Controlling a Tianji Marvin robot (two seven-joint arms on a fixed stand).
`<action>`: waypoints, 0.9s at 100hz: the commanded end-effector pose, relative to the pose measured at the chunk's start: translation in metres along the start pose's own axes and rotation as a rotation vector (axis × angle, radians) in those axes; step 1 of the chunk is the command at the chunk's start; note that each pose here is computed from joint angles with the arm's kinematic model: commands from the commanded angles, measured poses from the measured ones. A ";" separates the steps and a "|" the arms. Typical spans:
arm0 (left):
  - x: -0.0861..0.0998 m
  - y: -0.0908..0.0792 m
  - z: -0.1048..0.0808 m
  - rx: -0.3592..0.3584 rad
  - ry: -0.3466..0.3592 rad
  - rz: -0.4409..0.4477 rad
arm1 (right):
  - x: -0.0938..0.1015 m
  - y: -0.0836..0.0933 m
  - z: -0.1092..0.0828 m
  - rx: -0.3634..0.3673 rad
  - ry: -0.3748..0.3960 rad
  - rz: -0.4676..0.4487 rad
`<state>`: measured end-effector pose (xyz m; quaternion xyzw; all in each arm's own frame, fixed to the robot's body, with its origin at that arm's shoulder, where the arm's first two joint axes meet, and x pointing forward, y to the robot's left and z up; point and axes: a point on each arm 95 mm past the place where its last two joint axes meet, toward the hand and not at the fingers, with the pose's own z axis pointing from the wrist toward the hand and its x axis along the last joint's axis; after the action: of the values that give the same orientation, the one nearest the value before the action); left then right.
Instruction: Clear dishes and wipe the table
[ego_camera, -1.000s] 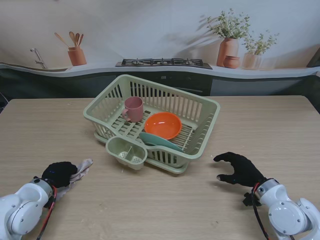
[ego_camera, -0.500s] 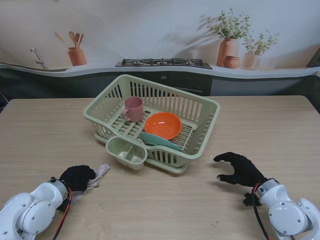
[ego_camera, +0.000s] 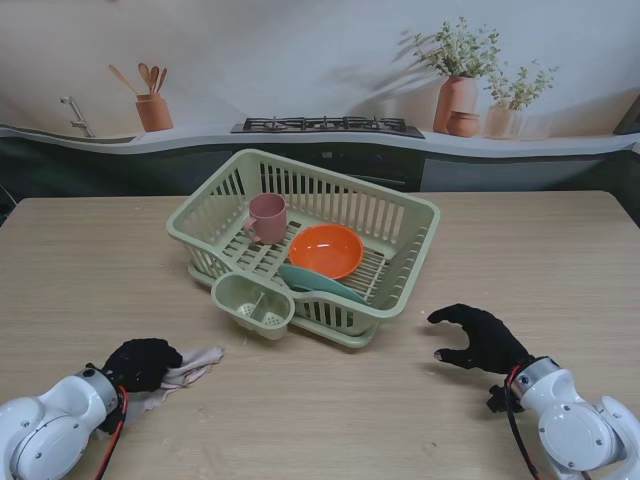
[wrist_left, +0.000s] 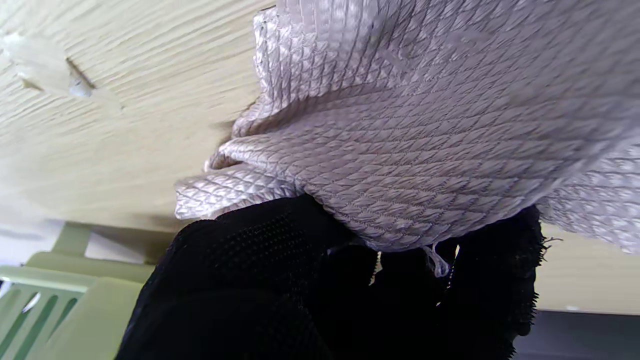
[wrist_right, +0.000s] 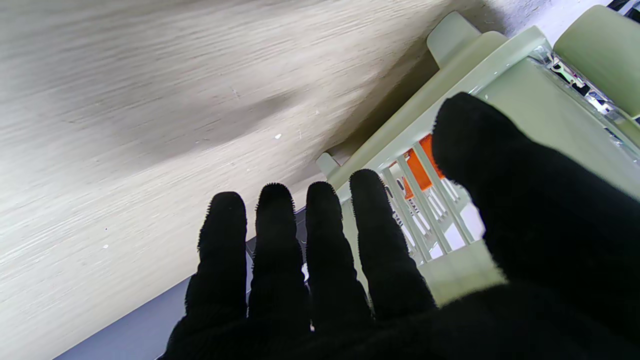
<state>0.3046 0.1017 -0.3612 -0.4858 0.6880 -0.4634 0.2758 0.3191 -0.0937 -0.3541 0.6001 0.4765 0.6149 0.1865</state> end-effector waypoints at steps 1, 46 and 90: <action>-0.007 0.012 -0.007 -0.036 -0.008 0.012 | 0.002 -0.003 -0.001 0.019 0.004 -0.005; -0.017 0.017 -0.006 -0.100 0.024 0.038 | 0.002 -0.002 -0.002 0.014 0.008 -0.002; 0.054 0.008 0.031 -0.352 0.172 -0.066 | 0.000 0.001 -0.005 0.003 0.022 -0.003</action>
<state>0.3218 0.0538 -0.3581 -0.5025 0.7502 -0.4053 0.1427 0.3177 -0.0972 -0.3518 0.5948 0.4759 0.6202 0.1873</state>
